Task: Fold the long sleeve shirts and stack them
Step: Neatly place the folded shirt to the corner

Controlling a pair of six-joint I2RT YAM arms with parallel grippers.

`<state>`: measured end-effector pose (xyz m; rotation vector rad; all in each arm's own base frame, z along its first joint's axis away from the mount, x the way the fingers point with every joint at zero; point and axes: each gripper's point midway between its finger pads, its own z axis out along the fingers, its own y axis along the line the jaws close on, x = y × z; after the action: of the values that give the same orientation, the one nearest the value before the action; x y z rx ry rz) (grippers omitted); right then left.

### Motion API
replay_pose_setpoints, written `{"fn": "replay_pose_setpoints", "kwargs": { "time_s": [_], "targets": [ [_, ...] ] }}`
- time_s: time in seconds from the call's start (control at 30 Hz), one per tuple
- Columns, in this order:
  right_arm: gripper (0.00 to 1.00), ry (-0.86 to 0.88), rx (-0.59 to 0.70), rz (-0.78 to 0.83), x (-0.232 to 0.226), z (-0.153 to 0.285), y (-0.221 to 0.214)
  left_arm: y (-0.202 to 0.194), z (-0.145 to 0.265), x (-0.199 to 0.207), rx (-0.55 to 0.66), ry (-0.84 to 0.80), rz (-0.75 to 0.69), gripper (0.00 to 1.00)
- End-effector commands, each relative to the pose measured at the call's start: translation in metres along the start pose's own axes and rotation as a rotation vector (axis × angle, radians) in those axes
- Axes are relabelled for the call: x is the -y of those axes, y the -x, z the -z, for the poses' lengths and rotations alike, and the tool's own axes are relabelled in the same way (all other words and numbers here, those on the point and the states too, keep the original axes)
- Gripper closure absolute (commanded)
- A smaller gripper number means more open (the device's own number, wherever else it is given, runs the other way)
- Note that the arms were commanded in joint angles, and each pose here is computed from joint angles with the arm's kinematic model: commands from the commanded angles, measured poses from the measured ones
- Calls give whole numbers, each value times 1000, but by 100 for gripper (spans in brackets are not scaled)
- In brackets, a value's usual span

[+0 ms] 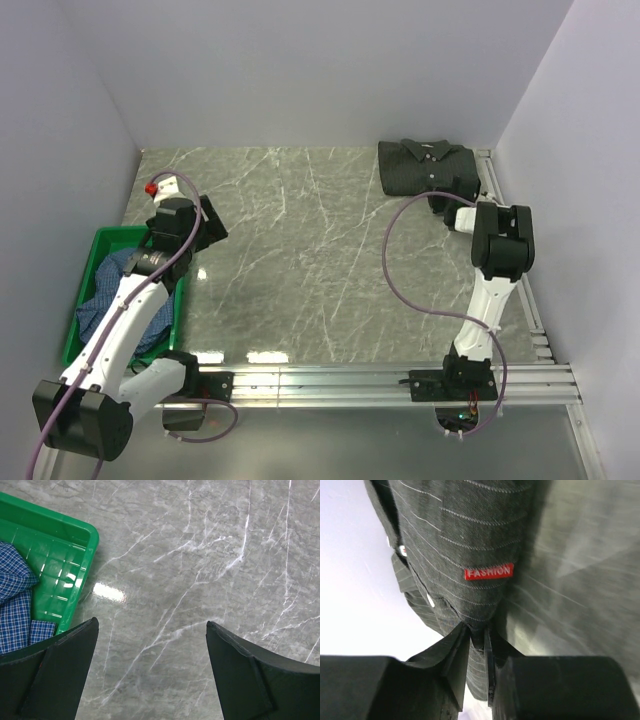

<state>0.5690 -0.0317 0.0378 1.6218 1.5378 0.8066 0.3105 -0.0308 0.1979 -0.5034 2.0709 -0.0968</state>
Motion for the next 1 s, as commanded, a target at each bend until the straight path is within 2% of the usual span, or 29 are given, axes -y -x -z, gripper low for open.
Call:
{"fn": "replay_pose_setpoints", "kwargs": {
  "time_s": [0.0,0.1,0.2,0.23,0.3,0.33,0.4,0.43,0.47,0.53,0.6,0.63,0.67,0.7,0.73,0.8,0.83,0.97],
  "targets": [
    [75,1,-14,62,-7,28,2,11,5,4,36,-27,8,5],
    [75,-4,-30,91,1,49,-2,13,7,6,46,-43,15,5],
    [67,-8,-36,125,4,67,0,18,13,10,64,-69,30,5],
    [57,3,-35,137,-1,77,0,22,16,11,76,-76,37,5],
    [46,-9,-29,177,-2,92,7,30,25,12,87,-76,48,5],
    [35,27,-7,201,-19,108,12,42,33,15,111,-87,59,5],
    [25,-18,8,299,-19,129,17,49,47,17,119,-101,75,5],
    [23,25,53,345,-49,151,24,61,57,21,138,-121,86,4],
    [21,-54,51,424,-36,166,27,65,66,22,144,-136,95,4],
    [18,-77,117,554,-54,213,42,72,88,23,140,-156,98,3],
    [15,-75,162,646,-67,250,51,79,105,20,150,-157,107,1],
    [15,-2,212,693,-94,288,55,87,120,15,164,-141,112,1],
    [15,-58,224,766,-83,310,60,94,134,9,202,-138,126,1],
    [12,-44,267,786,-89,332,62,100,145,4,227,-126,138,1],
    [4,31,306,824,-98,372,58,113,167,-5,297,-118,162,1],
    [3,115,316,832,-103,410,53,131,198,-13,381,-129,175,1],
    [2,180,378,856,-109,446,57,136,214,-20,425,-131,187,1],
    [2,297,486,972,-110,517,61,151,263,-52,551,-69,197,1]
  ]
}}
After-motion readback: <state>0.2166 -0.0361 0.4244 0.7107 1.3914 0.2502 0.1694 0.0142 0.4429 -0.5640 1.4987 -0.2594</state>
